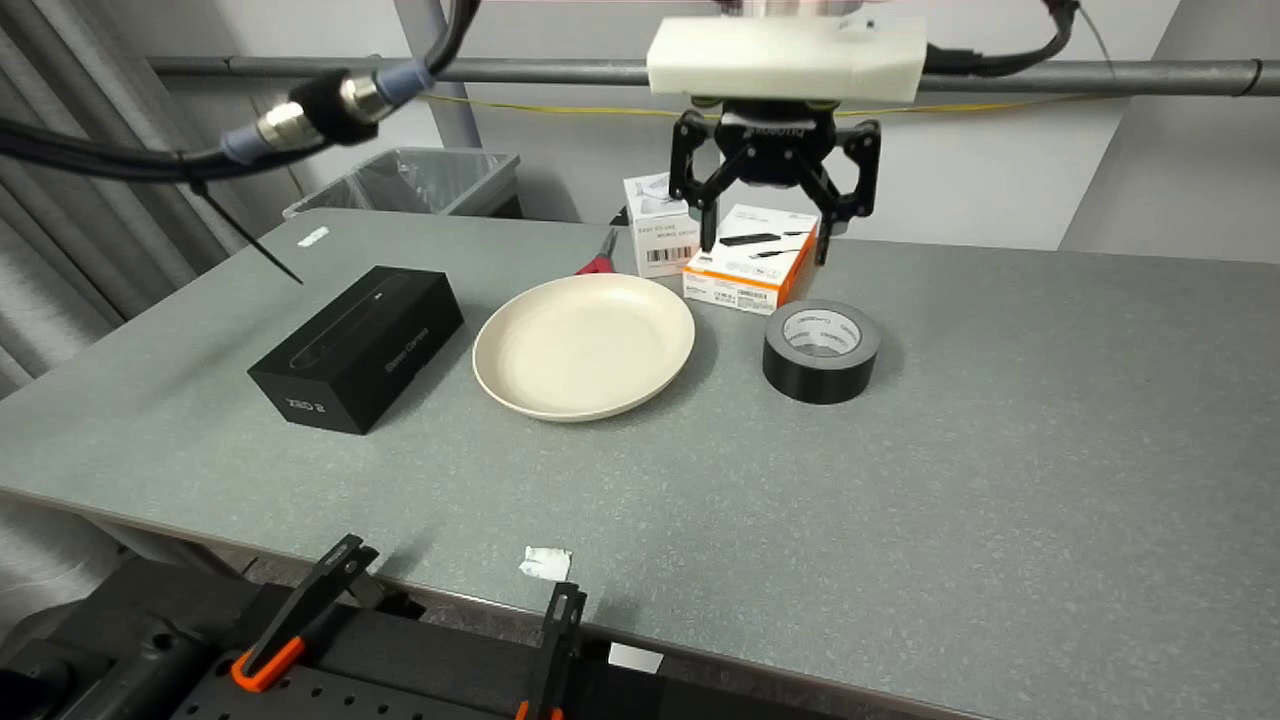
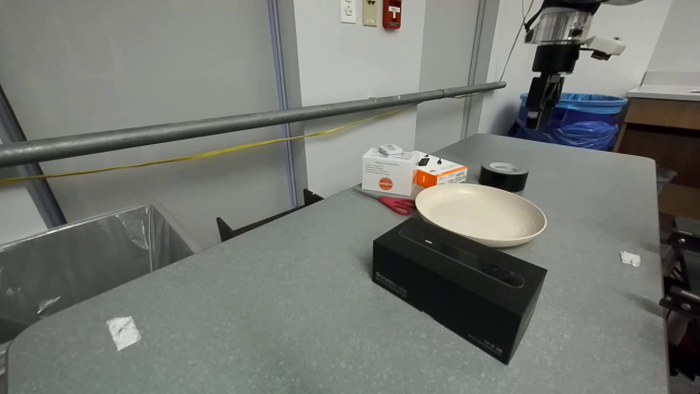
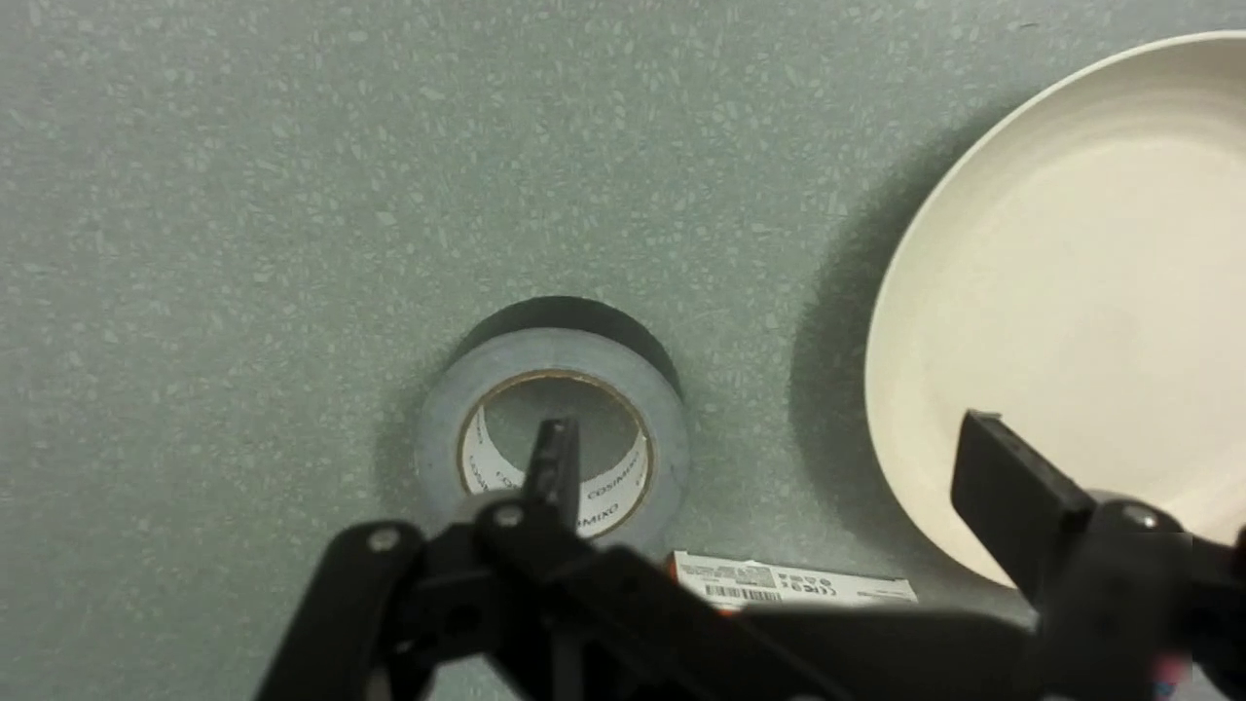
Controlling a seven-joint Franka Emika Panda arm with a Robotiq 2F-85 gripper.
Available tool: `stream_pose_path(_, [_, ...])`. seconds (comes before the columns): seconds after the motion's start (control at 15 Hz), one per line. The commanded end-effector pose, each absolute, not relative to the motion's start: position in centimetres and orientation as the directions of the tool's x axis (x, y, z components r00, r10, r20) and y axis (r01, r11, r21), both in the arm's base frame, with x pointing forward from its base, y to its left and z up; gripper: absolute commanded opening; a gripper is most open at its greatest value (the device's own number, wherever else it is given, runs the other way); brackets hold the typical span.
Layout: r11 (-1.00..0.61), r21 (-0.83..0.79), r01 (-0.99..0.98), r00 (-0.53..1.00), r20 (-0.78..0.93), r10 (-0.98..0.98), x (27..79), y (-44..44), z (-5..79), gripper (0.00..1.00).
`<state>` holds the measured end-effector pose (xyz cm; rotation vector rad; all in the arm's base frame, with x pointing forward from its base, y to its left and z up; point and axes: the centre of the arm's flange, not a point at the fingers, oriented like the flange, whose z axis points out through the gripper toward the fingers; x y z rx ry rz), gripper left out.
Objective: Put the black tape on the white plate
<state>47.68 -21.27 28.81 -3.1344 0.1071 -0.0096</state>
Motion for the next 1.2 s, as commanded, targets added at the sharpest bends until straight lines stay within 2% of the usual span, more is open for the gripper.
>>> stream_pose_path(0.0, [-0.992,0.045,-0.115,0.993,0.044,-0.113,49.4,-21.6,23.9,1.0])
stream_pose_path(0.47, [-0.986,0.067,-0.152,0.985,0.092,-0.146,51.5,-21.1,18.1,1.0])
stream_pose_path(0.93, [-0.972,0.043,-0.231,0.969,0.099,-0.226,54.1,-23.1,16.3,1.0])
stream_pose_path(1.0, [-0.969,0.04,-0.242,0.966,0.1,-0.237,54.4,-23.5,16.1,0.89])
stream_pose_path(1.07, [-0.968,0.026,-0.248,0.966,0.087,-0.245,54.8,-23.8,15.9,0.74])
stream_pose_path(1.13, [-0.965,0.021,-0.261,0.962,0.084,-0.258,55.1,-24.1,15.7,0.68])
